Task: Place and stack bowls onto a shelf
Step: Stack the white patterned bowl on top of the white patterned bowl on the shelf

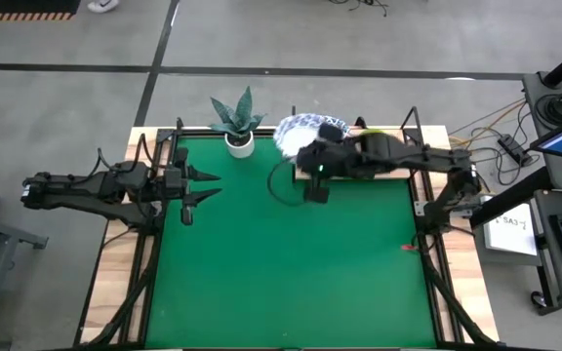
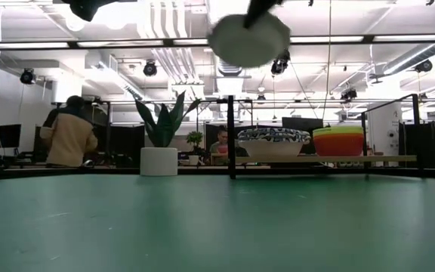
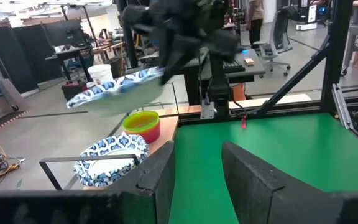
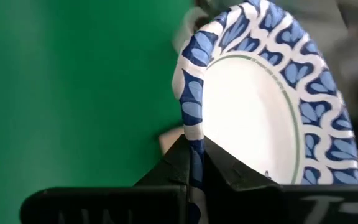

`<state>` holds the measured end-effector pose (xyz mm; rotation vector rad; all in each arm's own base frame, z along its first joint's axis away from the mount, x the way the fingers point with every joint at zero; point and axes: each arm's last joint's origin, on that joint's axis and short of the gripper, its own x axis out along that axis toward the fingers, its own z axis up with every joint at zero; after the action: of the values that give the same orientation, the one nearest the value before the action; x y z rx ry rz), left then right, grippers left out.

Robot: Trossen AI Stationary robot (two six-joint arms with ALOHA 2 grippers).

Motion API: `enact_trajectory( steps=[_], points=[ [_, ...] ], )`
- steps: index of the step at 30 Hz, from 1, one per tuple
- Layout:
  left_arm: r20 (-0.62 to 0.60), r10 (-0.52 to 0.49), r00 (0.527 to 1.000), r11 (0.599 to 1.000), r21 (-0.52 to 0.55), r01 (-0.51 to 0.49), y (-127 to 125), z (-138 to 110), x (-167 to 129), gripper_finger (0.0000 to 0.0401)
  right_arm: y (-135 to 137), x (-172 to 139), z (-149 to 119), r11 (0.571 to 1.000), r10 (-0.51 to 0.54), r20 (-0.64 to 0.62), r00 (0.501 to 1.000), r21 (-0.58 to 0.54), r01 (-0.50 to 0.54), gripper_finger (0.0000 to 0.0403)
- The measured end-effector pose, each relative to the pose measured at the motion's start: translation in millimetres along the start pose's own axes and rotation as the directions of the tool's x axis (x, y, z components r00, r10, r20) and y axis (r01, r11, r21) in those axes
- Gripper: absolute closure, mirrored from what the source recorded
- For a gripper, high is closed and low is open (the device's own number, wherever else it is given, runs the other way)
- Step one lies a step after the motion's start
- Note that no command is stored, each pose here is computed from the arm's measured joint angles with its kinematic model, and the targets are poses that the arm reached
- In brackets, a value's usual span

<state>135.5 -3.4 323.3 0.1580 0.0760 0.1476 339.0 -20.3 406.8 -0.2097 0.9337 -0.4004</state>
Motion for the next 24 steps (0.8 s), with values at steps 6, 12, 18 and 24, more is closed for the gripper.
enact_trajectory(
  steps=[6, 12, 18, 24],
  points=[
    [0.0, 0.0, 1.0, 1.0, 0.0, 0.0, 0, 0, 0, 0.0287, -41, 35, -37, 0.986, -0.084, -0.113, 0.99, 0.132, 0.099, 0.0391],
    [0.0, 0.0, 1.0, 1.0, 0.0, 0.0, 0, 0, 0, 0.0287, -68, 85, -72, 0.963, -0.162, -0.115, 0.98, 0.197, 0.183, 0.0391],
    [0.0, 0.0, 1.0, 1.0, 0.0, 0.0, 0, 0, 0, 0.0287, -77, 117, -97, 0.962, -0.13, -0.142, 0.981, 0.223, 0.16, 0.039],
    [0.0, 0.0, 1.0, 1.0, 0.005, 0.0, 0, 0, 0, 0.0287, -73, 127, -103, 0.966, -0.095, -0.115, 0.989, 0.228, 0.119, 0.0388]
  ],
)
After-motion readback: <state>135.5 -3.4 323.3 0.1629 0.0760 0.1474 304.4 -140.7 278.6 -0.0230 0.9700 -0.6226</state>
